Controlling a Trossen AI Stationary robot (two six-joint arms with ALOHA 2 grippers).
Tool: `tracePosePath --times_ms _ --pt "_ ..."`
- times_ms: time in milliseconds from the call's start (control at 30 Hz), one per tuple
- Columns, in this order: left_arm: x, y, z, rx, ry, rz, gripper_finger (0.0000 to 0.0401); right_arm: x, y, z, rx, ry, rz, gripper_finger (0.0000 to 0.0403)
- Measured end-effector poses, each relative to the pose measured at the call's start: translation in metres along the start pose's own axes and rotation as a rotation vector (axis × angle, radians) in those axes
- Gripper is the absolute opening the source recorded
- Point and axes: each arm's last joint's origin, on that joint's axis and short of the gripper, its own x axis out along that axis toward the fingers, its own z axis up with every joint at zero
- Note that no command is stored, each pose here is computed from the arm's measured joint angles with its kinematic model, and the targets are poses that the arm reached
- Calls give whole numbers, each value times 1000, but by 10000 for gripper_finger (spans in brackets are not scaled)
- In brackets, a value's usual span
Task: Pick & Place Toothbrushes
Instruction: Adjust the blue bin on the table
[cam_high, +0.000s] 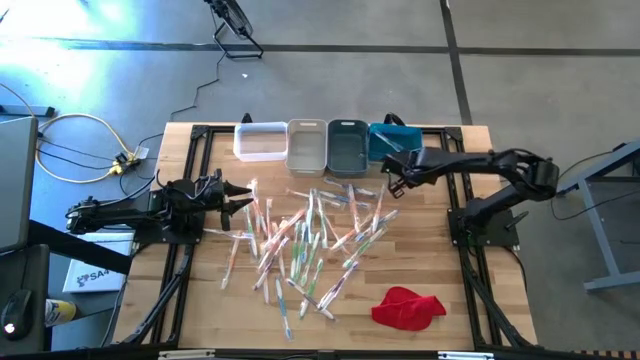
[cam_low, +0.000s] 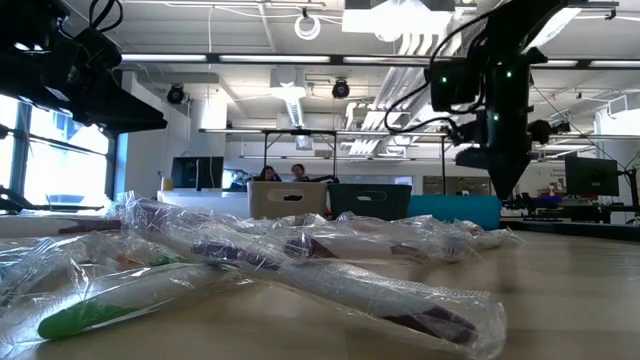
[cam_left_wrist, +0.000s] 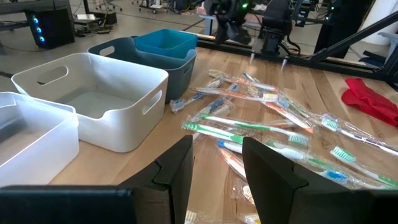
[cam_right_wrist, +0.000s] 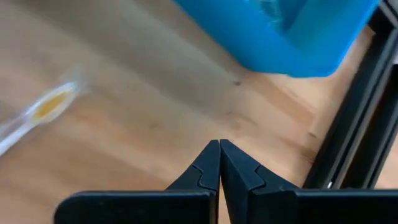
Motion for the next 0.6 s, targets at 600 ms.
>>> tracePosePath --times_ms 600 --pt "0 0 0 0 0 0 136 21 -35 30 112 -37 60 2"
